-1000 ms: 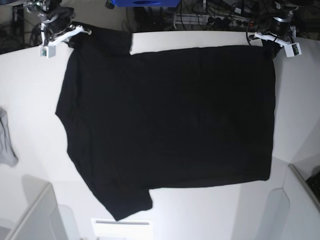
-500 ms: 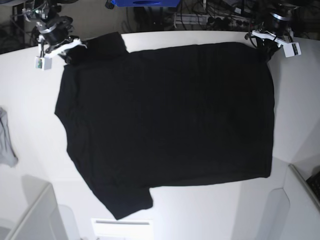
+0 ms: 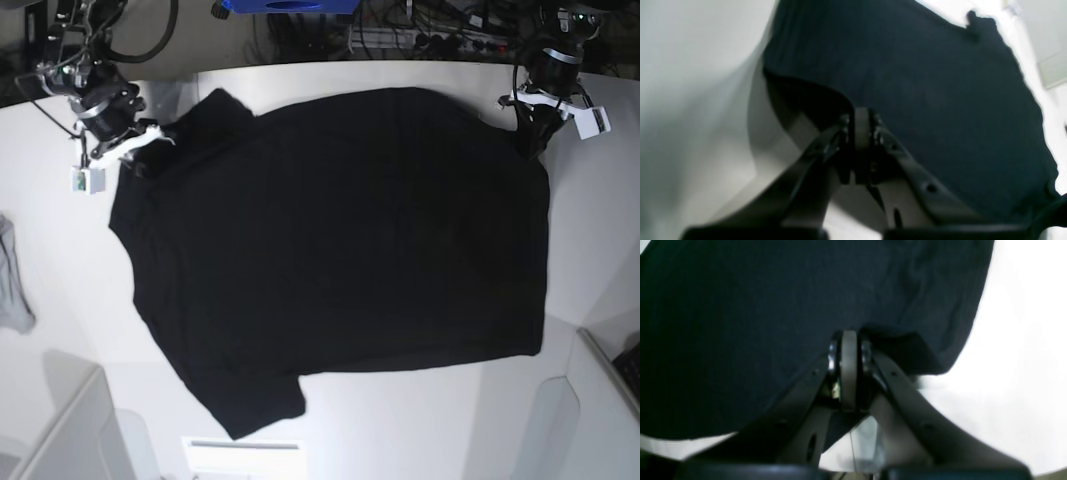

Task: Fold the T-shirt properly
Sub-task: 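Pull both shoulder corners apart and drag the shirt toward the robot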

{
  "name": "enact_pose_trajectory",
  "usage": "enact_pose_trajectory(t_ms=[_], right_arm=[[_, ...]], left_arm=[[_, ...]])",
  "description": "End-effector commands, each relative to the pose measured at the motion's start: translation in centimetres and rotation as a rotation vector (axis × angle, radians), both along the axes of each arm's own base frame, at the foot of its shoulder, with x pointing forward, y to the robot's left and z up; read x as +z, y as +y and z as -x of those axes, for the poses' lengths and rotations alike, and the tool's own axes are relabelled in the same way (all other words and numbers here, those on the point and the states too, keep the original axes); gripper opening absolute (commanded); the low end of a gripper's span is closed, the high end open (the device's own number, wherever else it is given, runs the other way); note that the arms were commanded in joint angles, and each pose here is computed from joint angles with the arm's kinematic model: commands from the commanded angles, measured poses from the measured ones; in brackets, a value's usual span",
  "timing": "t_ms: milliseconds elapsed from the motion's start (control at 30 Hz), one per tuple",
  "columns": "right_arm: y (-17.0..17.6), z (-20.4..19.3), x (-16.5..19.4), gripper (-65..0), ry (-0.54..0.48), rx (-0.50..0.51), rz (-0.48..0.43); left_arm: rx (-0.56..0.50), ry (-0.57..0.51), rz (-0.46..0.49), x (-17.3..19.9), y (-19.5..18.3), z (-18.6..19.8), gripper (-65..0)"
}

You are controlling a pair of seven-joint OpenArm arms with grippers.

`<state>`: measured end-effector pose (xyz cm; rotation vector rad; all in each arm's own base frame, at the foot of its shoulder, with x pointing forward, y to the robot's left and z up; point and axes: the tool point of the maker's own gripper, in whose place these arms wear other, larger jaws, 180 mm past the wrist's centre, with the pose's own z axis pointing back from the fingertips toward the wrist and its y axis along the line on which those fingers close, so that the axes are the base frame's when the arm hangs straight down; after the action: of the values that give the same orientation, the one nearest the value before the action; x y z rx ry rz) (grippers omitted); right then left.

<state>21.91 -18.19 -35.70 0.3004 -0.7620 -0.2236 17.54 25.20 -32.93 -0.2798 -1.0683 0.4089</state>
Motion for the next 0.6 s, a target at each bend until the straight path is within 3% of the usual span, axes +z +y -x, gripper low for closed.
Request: enact_pose_trajectory(t_ms=[0, 200, 300, 567], right_arm=[[-0.2, -1.1, 1.3, -65.0, -0.053, 0.002, 0.005], [0.2, -3.3, 2.5, -65.0, -0.065, 0.030, -0.001], [0.3, -4.4, 3.1, -65.0, -0.072, 0.041, -0.001], [-0.7, -6.6, 3.2, -65.0, -0.060, 0.034, 0.083]], left_arm=[[-0.004, -0.044, -0.004, 1.1, 0.1, -0.6, -65.0], [0.009, -0.081, -0.005, 1.7, 0.3, -1.9, -65.0], [0.084, -0.059, -0.006, 1.4, 1.5, -2.1, -65.0], [0.132, -0.075, 0.008, 1.2, 2.4, -3.7, -65.0]])
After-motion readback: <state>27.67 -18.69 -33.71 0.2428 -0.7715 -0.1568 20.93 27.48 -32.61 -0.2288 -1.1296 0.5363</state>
